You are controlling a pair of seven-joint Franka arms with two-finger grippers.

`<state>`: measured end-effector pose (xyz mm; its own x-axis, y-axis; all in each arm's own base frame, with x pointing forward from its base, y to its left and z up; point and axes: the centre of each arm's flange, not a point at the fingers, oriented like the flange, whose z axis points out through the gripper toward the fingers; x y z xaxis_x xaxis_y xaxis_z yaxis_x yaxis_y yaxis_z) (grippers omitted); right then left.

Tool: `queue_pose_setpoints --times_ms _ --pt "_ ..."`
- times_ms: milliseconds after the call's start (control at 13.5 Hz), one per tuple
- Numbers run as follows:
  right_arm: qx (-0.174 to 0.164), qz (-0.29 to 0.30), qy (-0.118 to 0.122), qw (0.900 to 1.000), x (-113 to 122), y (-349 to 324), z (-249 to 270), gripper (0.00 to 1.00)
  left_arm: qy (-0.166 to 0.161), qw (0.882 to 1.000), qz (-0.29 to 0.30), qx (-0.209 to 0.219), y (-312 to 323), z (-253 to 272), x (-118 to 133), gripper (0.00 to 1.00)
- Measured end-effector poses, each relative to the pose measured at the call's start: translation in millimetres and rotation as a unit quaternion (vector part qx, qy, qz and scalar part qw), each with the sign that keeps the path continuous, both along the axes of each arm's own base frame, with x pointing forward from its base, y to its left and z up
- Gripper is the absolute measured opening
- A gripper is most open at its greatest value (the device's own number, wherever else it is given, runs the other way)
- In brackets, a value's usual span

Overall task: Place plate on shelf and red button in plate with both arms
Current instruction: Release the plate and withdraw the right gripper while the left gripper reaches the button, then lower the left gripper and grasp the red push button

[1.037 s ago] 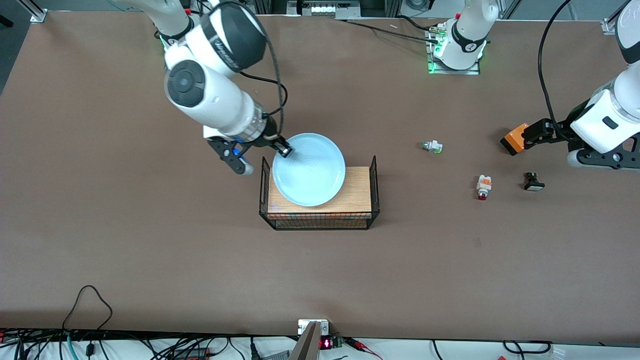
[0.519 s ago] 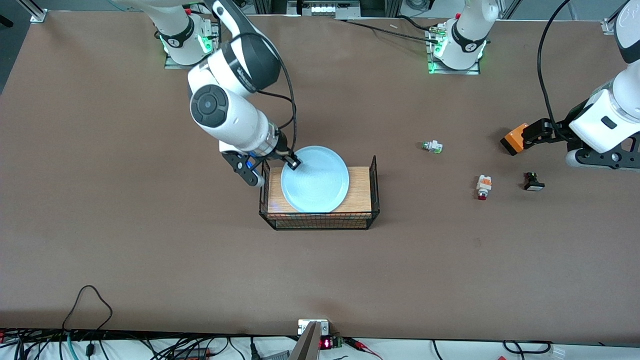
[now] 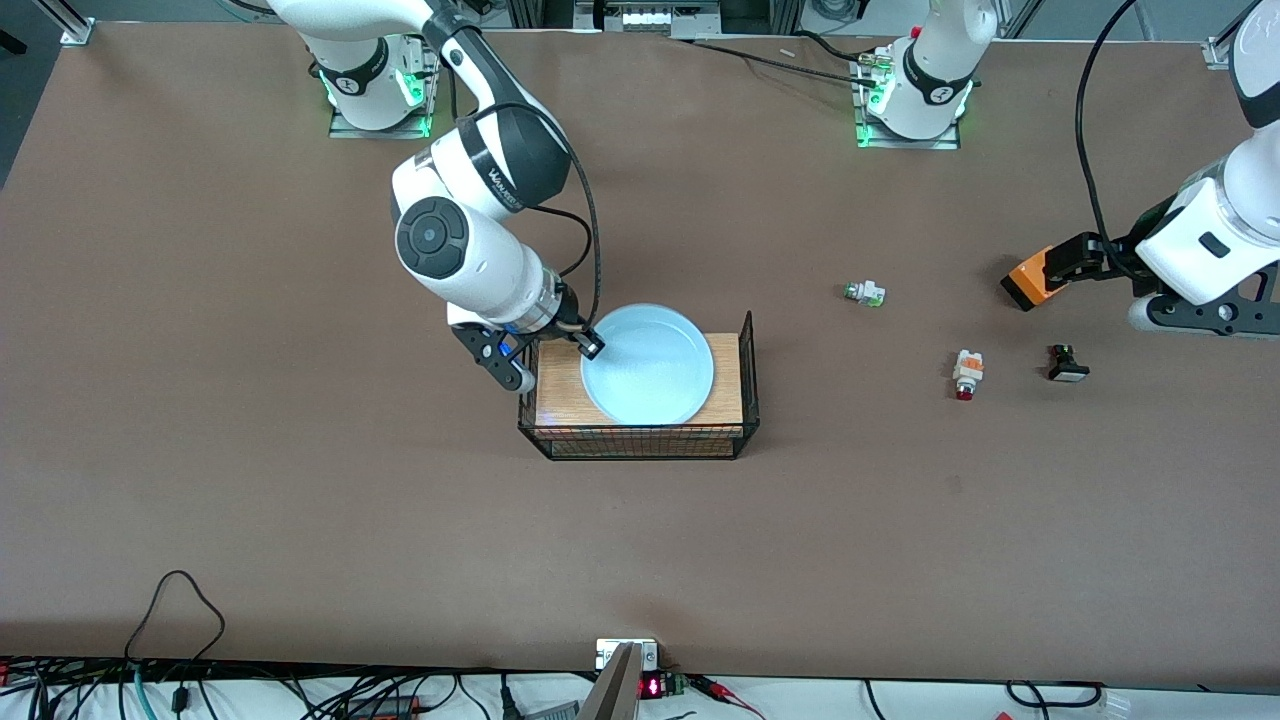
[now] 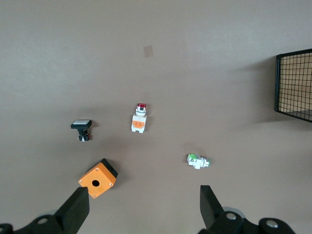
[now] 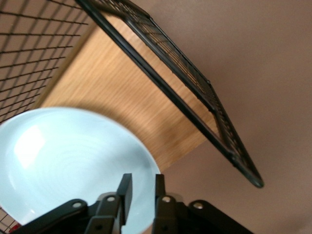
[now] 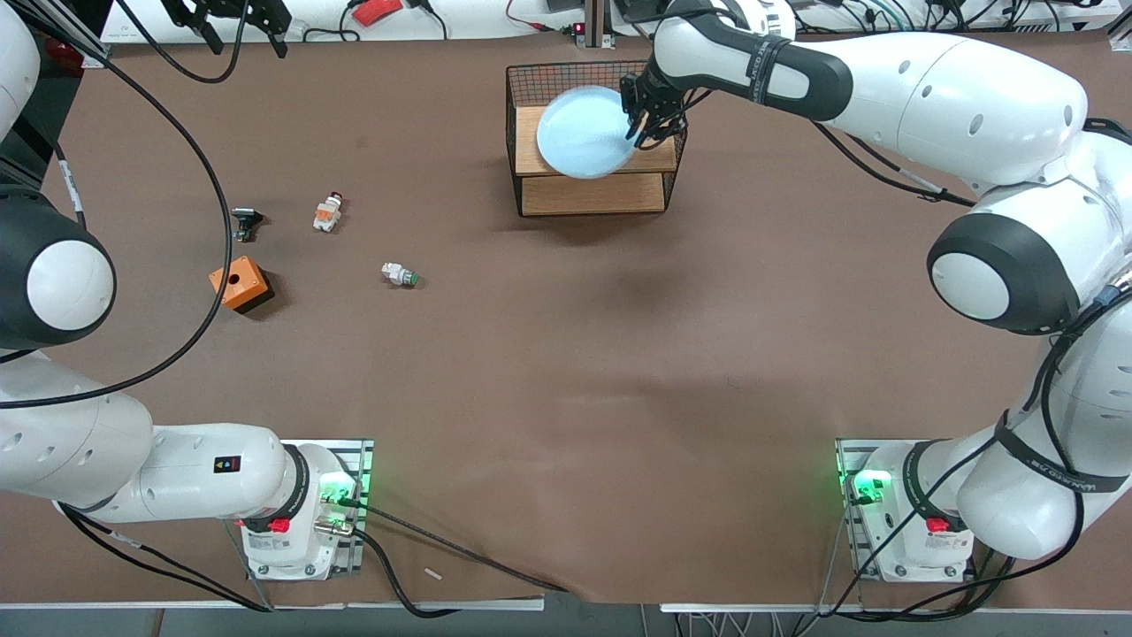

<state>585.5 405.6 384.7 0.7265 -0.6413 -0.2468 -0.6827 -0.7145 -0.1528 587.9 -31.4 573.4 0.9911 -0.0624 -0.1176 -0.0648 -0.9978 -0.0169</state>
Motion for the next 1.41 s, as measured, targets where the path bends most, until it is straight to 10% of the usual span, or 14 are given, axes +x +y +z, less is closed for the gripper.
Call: queue_pose_setpoints --times_ms 519,815,1407 --pt "-0.009 0.066 -0.014 0.998 -8.5 -45.9 98.8 0.99 0.049 0.999 0.0 0.0 5.3 -35.3 2.6 1.0" --pt "-0.052 0.169 -0.038 0.983 -9.4 -115.1 152.7 1.0 0.076 0.997 0.0 -0.009 37.8 -110.5 17.5 1.0" --pt "-0.08 0.314 -0.056 0.944 39.0 -370.1 156.3 1.0 0.004 0.997 -0.067 -0.025 30.7 -305.8 -24.0 1.0"
